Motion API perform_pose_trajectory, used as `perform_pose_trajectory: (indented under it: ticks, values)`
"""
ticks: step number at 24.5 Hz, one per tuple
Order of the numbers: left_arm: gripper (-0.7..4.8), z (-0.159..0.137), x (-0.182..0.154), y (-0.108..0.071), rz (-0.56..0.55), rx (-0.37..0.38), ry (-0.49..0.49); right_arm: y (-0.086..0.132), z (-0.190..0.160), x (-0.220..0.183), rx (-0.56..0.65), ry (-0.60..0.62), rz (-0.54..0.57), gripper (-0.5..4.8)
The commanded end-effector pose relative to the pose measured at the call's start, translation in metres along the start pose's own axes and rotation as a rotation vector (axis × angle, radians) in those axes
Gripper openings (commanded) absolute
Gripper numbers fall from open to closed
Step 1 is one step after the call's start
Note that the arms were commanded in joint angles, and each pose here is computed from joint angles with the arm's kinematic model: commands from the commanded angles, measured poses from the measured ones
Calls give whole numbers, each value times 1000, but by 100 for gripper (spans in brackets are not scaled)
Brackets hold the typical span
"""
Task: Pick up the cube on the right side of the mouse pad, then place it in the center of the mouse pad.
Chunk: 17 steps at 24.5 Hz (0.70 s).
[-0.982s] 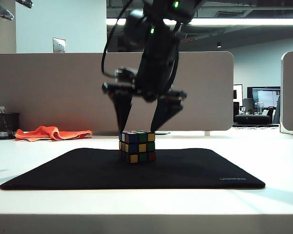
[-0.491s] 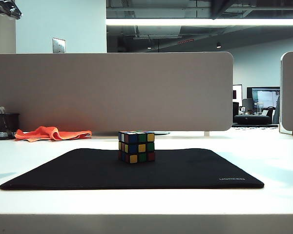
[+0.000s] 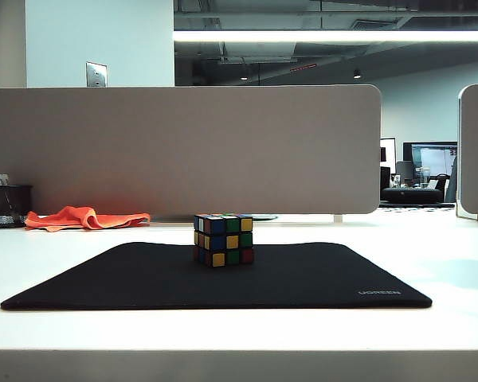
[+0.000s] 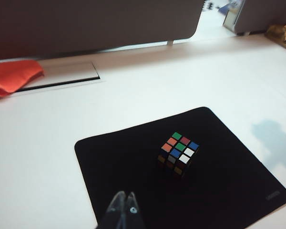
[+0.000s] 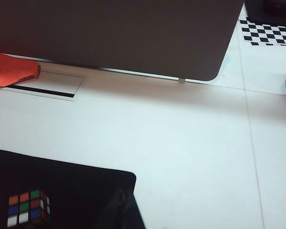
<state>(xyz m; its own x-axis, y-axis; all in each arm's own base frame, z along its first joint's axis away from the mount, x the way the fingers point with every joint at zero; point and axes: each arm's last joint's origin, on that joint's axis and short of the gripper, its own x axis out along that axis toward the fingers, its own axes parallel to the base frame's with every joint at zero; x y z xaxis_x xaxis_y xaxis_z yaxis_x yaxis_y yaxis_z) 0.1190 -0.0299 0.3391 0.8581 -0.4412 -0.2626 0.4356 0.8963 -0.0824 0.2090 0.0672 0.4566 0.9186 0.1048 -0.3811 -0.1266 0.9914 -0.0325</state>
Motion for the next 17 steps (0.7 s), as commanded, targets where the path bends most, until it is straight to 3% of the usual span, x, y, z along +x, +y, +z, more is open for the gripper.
perform_pose_trajectory:
  ticks: [1,6,11,13,17]
  values:
    - [-6,-7,-12,-2,47,-1,-45,-4,-23,-12,14,-26,-2,-9]
    - [-6,-27,-25,-5,60,7,-79,-12,-84,-25,2,21,-72,-8]
    - [-6,-58,-16,-3,61,4,-65,-17,-138,-35,54,-83,-64,-8]
    - [-6,-81,-3,1,70,-9,-19,-19,-179,-33,65,-126,-80,-4]
    - [-6,-102,7,5,83,-78,46,-17,-217,-26,50,-69,-19,26]
